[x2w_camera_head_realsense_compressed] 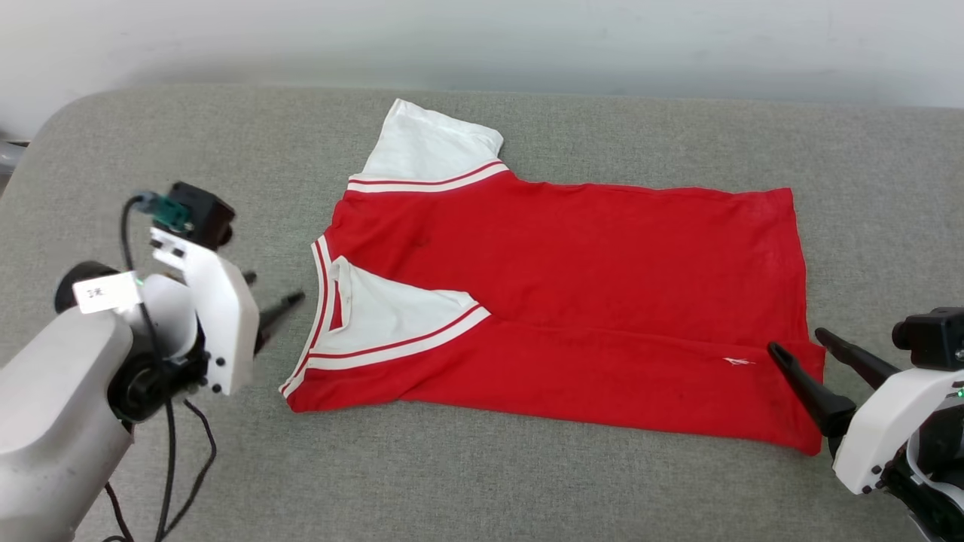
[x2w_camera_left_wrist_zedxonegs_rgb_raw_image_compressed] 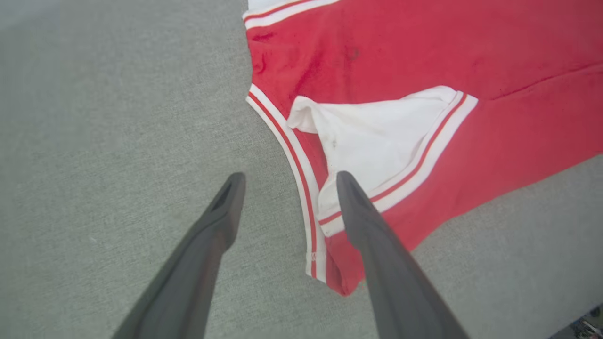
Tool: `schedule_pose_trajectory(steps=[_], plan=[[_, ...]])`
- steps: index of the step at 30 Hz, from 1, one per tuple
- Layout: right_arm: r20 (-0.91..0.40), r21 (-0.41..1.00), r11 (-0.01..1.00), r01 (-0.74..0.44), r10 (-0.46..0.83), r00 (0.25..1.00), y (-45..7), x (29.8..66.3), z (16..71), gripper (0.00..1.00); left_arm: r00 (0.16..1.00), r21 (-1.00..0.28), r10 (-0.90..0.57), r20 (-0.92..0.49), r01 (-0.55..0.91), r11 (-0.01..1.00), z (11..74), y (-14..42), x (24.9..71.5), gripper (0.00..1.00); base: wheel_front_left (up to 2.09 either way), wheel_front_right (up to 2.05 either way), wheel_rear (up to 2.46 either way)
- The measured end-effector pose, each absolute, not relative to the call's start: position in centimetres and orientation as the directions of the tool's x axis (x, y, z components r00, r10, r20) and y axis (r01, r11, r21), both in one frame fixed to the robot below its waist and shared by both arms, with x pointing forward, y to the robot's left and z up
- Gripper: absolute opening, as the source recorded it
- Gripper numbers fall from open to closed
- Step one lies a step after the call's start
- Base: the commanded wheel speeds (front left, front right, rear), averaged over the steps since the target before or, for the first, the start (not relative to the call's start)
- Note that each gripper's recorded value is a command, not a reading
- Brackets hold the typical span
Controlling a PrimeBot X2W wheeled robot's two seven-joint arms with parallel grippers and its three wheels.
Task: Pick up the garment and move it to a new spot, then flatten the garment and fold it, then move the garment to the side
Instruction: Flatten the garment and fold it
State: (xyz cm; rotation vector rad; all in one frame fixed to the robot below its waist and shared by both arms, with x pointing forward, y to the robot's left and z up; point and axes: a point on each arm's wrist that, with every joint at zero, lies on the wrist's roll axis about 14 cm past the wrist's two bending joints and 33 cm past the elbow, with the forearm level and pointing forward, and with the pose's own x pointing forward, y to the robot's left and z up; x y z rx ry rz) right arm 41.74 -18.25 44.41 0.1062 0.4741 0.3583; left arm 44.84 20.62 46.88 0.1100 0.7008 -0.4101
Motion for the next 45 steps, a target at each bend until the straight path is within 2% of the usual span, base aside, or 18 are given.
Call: schedule_pose_trajectory(steps=[9, 18, 22, 28, 29, 35, 39, 45], plan=[[-0.448, 0.193, 0.933, -0.302, 0.358, 0.819, -18.1, 41.4, 43.9, 1.00, 0.459, -0.107, -0.319, -0.829, 0.429, 0.897, 43.4, 19.6, 42.2, 1.00, 0.00, 0.00, 0.00], [-0.473, 0.200, 0.940, -0.275, 0.338, 0.814, -18.8, 41.6, 42.9, 1.00, 0.274, -0.152, -0.277, -0.921, 0.401, 0.904, 38.4, 19.8, 40.1, 1.00, 0.00, 0.00, 0.00], [-0.483, 0.201, 0.943, -0.266, 0.332, 0.811, -19.0, 41.5, 42.5, 1.00, 0.223, -0.154, -0.256, -0.940, 0.393, 0.907, 37.1, 20.2, 39.6, 1.00, 0.00, 0.00, 0.00], [-0.481, 0.198, 0.944, -0.265, 0.329, 0.812, -19.1, 42.0, 42.6, 1.00, 0.208, -0.167, -0.262, -0.942, 0.386, 0.907, 36.1, 19.9, 39.5, 1.00, 0.00, 0.00, 0.00], [-0.482, 0.198, 0.944, -0.265, 0.329, 0.812, -19.1, 42.0, 42.6, 1.00, 0.209, -0.166, -0.261, -0.942, 0.386, 0.907, 36.0, 19.9, 39.5, 0.00, 0.00, 0.00, 0.00], [-0.469, 0.165, 0.944, -0.286, 0.331, 0.819, -19.4, 42.8, 44.0, 1.00, 0.249, -0.168, -0.281, -0.927, 0.393, 0.904, 36.2, 19.4, 39.9, 0.00, 0.00, 0.00, 0.00], [-0.483, 0.110, 0.946, -0.304, 0.318, 0.816, -20.3, 43.0, 45.5, 1.00, 0.312, -0.177, -0.318, -0.895, 0.406, 0.897, 37.4, 18.7, 40.2, 0.00, 0.00, 0.00, 0.00], [-0.604, 0.043, 0.943, -0.329, 0.287, 0.744, -22.0, 42.1, 46.4, 1.00, 0.387, -0.172, -0.374, -0.842, 0.465, 0.868, 39.5, 17.2, 40.3, 0.00, 0.00, 0.00, 0.00]])
